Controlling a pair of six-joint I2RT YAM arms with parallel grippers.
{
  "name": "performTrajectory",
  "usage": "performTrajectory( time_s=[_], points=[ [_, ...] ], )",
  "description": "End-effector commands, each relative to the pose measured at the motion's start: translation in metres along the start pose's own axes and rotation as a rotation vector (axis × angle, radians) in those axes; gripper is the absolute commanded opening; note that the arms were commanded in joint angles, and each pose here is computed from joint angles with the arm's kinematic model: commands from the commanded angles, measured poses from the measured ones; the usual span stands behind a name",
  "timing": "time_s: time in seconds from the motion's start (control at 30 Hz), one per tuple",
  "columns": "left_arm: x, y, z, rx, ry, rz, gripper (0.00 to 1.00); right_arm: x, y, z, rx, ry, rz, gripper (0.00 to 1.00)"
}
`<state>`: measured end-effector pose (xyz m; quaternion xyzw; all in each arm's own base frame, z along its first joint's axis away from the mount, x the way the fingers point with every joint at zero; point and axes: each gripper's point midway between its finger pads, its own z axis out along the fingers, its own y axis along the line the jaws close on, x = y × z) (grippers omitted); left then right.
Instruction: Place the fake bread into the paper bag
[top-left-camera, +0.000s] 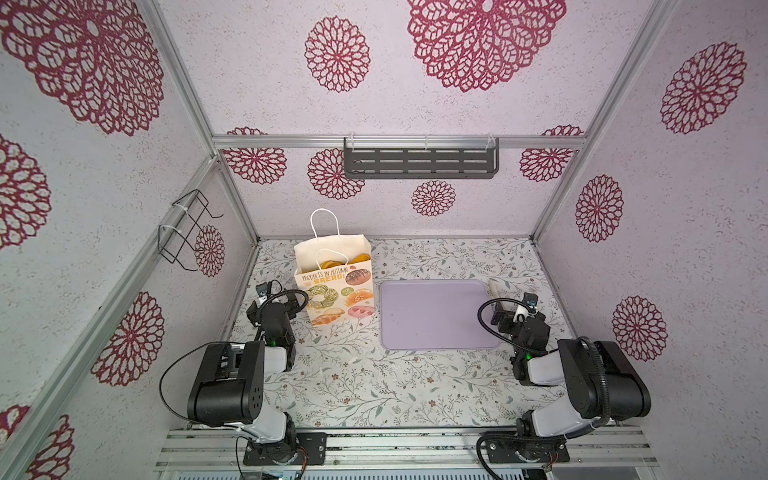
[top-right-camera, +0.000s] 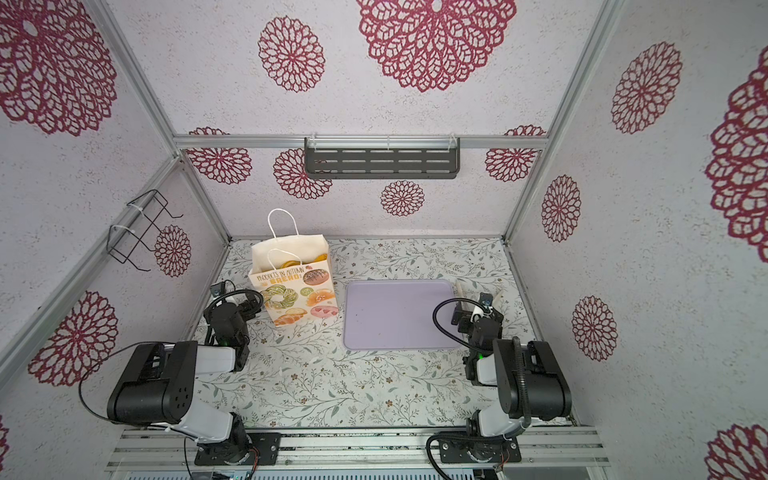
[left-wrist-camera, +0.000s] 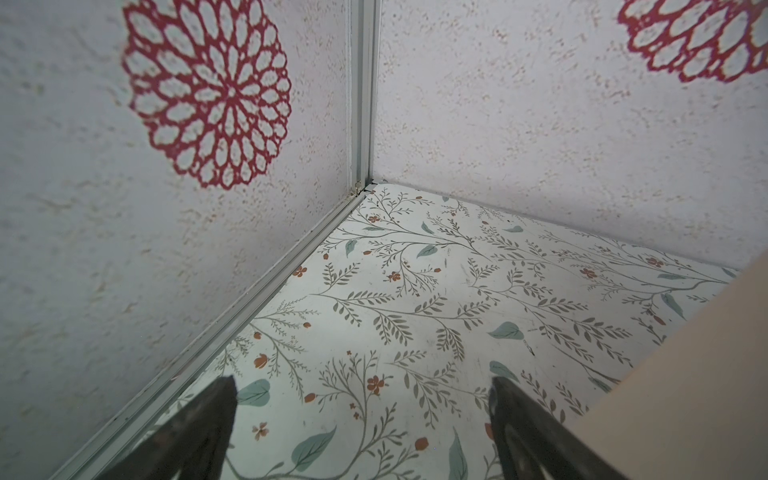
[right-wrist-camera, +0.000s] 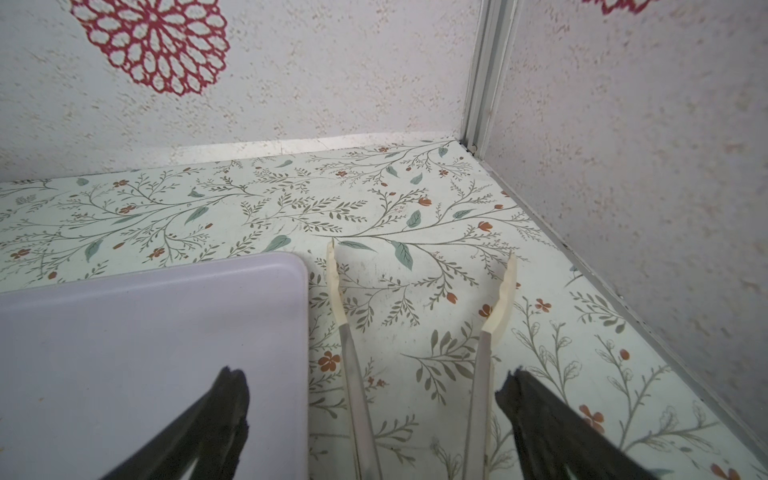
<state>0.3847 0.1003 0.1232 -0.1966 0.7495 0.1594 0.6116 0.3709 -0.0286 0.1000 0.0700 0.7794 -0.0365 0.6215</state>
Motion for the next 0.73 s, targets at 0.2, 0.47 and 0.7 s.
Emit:
performTrajectory(
  time_s=[0.2,0.47,0.7],
  points=[
    [-0.0032,0.0000,0.0034,-0.001,-0.004,0.006,0.97,-0.0149,0.0047,0.0011,-0.017,-0.046,-0.013,0.99],
    [-0.0027,-0.0006,0.0043,0.000,-0.002,0.008,0.97,-0.0149,0.0046,0.0012,-0.017,-0.045,-0.012,0.99],
    [-0.0033,-0.0008,0.0040,0.004,-0.003,0.005,0.97,-0.0149,0.0045,0.0012,-0.017,-0.046,-0.012,0.99]
  ],
)
